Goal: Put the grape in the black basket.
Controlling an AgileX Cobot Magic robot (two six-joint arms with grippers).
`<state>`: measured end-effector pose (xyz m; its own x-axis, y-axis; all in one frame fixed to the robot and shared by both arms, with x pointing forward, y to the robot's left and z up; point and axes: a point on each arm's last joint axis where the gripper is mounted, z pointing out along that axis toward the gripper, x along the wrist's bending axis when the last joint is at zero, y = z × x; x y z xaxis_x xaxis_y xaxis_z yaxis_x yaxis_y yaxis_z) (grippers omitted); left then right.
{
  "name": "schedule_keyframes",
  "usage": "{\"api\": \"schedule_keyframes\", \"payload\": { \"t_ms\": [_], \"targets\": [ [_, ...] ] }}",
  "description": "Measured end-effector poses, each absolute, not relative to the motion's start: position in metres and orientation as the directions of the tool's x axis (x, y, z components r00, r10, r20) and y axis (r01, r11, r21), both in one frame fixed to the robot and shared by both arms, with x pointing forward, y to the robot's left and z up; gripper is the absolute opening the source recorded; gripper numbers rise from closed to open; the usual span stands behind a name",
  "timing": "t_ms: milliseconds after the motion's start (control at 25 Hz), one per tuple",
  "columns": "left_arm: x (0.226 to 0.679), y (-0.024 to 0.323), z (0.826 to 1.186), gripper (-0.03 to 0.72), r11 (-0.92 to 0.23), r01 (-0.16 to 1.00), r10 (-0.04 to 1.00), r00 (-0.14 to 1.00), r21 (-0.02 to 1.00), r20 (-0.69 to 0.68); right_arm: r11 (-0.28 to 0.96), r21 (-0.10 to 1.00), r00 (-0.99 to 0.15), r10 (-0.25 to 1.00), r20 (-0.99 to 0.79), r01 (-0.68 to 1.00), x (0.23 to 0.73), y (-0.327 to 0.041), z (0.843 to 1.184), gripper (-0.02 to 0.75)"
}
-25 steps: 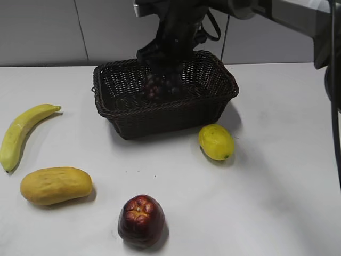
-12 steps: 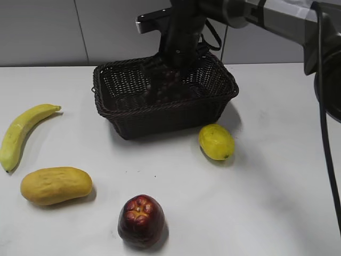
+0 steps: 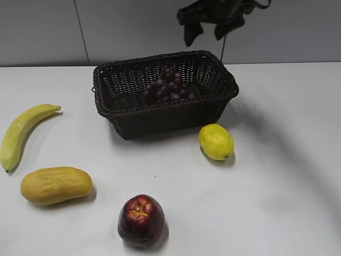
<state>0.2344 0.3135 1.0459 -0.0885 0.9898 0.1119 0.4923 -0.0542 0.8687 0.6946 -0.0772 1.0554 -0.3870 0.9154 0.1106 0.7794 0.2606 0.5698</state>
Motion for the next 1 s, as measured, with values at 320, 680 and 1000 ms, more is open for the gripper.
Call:
{"api": "schedule_keyframes", "payload": {
  "t_ms": [320,680,1000],
  "targets": [
    [0.234,0.314,1.046,0.236,-0.054,0.492,0.990,-0.089,0.869,0.112,0.066,0.538,-0.178,0.971,0.159,0.840,0.715,-0.185,1.082,0.591],
    [0.234,0.314,1.046,0.236,-0.054,0.492,0.990,-0.089,0.869,0.112,0.023,0.468,-0.109,0.981,0.159,0.883,0.715,-0.218,1.079,0.591],
    [0.234,0.314,1.046,0.236,-0.054,0.492,0.990,-0.089,0.869,0.112,0.078,0.406,-0.135,0.984,0.115,0.910,0.676,-0.226,1.085,0.590]
  ]
}}
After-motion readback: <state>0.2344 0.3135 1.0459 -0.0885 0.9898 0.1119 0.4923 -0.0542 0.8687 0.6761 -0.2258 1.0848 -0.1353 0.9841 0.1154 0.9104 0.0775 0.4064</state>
